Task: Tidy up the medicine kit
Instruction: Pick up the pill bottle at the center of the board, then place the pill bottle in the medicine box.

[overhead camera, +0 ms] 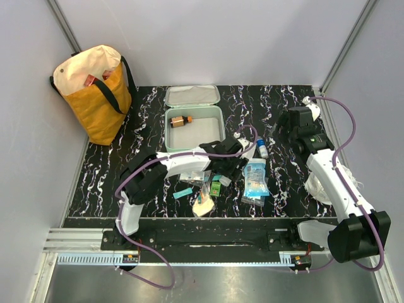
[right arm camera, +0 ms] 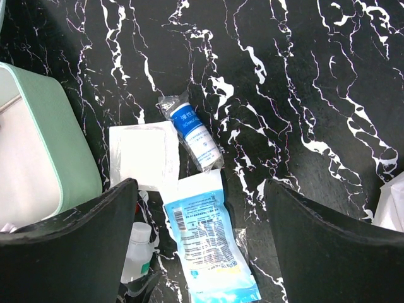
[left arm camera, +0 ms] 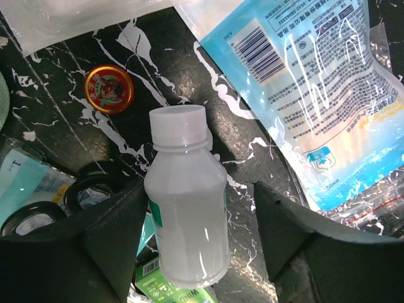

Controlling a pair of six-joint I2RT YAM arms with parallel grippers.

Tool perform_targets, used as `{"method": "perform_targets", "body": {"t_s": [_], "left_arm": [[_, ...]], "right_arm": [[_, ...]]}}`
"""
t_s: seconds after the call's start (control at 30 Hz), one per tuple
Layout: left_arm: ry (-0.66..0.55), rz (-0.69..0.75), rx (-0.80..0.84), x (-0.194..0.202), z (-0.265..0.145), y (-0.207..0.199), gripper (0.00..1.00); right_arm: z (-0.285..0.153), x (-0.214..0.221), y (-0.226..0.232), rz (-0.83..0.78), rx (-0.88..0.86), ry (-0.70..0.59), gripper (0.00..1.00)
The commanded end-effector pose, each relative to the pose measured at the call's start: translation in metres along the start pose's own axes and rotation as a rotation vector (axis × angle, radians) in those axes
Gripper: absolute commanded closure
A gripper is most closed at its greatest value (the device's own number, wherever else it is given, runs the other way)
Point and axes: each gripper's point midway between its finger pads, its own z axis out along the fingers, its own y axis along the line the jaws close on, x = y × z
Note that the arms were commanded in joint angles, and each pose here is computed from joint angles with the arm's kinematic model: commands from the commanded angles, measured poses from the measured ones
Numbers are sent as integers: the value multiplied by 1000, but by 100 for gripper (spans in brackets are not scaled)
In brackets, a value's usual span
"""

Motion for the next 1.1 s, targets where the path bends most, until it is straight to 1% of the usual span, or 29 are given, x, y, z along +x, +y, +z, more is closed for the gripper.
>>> {"method": "perform_targets", "body": {"t_s": [0.0,0.07,0.2,0.23,0.27,0.3,0.33,0.4,0.5,0.6,0.67,0.73,0.77,0.83,0.87,0.93,1.03,1.07], "left_arm": [[-22,37,-29,-9,3,-4,30],[-23,49,-27,-9,2,-5,32],[-33,89,-14,-12,-3,-9,40],[-28,100,-8,-11,-4,-9,46],[-29,106,-7,-12,-6,-10,50],[-35,114,-7,-14,-8,-10,53],[-41,122,-6,-16,-11,-10,53],[-60,143,2,-21,-18,-12,59],[-93,190,20,-32,-31,-16,64],[-125,248,78,-42,-51,-28,64],[-167,300,88,-53,-71,-31,65],[-210,386,78,-63,-92,-30,66],[-230,426,61,-67,-101,-27,66],[-273,543,8,-76,-121,-18,70],[-282,568,-57,-80,-125,-6,72],[-300,646,-166,-87,-134,17,81],[-280,702,-344,-93,-138,62,81],[-267,705,-390,-96,-141,79,79]], "right_arm": [[-6,-9,3,21,-22,-33,13],[-6,-8,3,17,-23,-34,13],[-6,-8,2,17,-22,-35,13],[-7,-9,2,18,-22,-36,13],[-7,-9,2,18,-21,-39,13],[-7,-9,1,18,-19,-39,13],[-8,-9,2,19,-23,-40,13],[-6,-9,2,18,-21,-37,13],[-6,-8,1,17,-20,-36,13],[-6,-8,1,19,-19,-39,13],[-6,-9,1,17,-20,-41,13],[-6,-9,0,18,-15,-43,13],[-6,-9,0,19,-15,-45,13],[-5,-8,3,18,-33,-45,13],[-5,-8,4,19,-40,-44,13],[-6,-8,7,27,-57,-44,13],[-6,-5,12,33,-87,-32,13],[-7,-3,15,39,-103,-25,13]]}}
